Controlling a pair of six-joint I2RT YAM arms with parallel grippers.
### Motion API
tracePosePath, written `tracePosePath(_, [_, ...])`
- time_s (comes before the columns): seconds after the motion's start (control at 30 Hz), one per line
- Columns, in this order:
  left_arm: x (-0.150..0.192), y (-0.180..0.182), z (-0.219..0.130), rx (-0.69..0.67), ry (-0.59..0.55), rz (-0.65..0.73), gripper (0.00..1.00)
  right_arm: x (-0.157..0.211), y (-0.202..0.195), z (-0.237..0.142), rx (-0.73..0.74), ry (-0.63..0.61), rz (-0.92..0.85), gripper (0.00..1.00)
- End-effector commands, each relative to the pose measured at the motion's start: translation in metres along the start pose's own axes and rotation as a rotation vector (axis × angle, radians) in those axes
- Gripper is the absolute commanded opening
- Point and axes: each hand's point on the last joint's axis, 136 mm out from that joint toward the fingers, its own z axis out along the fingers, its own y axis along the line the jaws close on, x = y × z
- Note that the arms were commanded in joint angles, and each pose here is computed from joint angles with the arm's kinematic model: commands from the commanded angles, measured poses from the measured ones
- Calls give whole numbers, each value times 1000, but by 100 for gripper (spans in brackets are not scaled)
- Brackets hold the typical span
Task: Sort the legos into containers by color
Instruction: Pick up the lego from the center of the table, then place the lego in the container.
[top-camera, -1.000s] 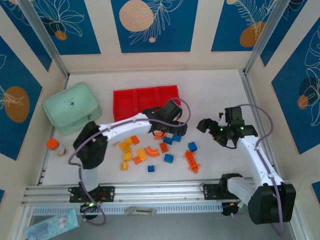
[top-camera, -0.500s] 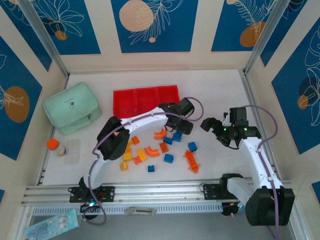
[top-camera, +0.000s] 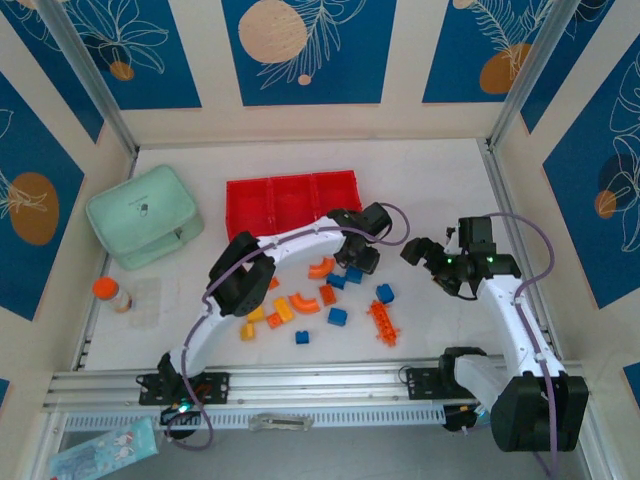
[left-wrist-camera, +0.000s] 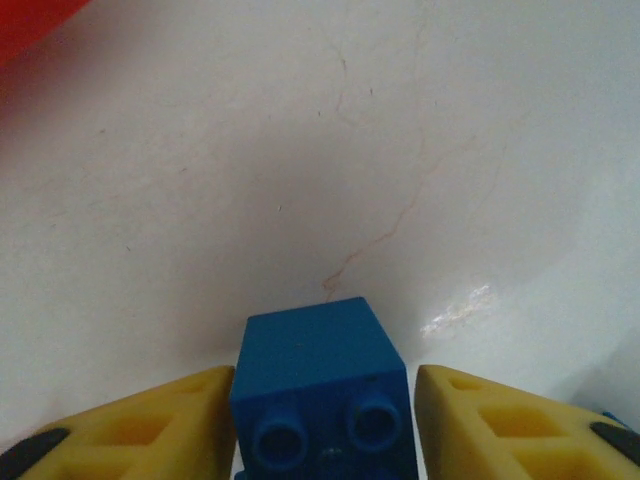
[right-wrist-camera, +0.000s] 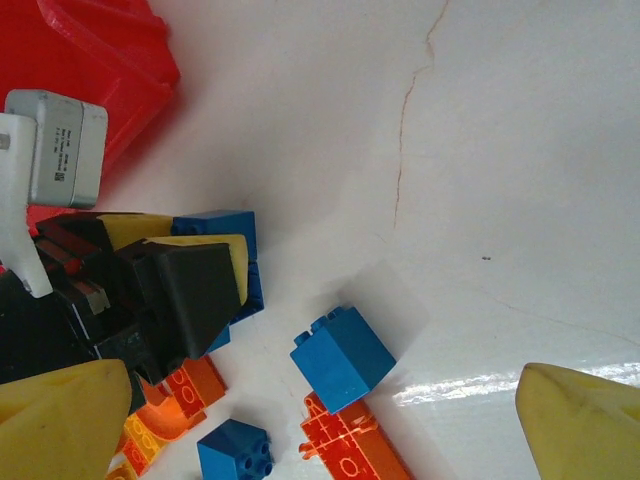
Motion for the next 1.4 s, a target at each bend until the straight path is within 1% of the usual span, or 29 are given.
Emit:
tracePosePath(0.0, [4,-3,-1,-9,24,-5,43,5,2,-1,-24,14,-7,99])
tracePosePath(0.13, [-3,-8,-6,12,4,-9,34,4,5,-2,-36,12,-15,99])
tracePosePath(0.27, [-12,-8,-25,18,-23,-12,30,3,12,-4,-50,12,-35,99])
tracePosePath(0.4, [-27,0,-60,25,-86,-24,29,4,26,-8,-88,17,-99,99])
tracePosePath(0.57, [-34,25,-108,-6,-184,-53,28,13,51,-6,-125,46,-205,99])
tracePosePath(0.77, [-23,73,-153,-39,-265,-149,24,32,84,6,-142,114,-335,99])
tracePosePath(0.93, [-2,130,-172,-104,-295,-261,22,51,116,20,-197,159,-416,99])
tracePosePath(1.13, [20,207,-172,-190,-277,-400,20,68,159,39,-249,168,-515,99])
tracePosePath(1.23, [19,234,-162,-200,-278,-445,19,70,177,48,-253,157,-560,99])
tracePosePath(1.37, [18,265,-144,-219,-254,-510,17,69,195,54,-257,152,-591,99])
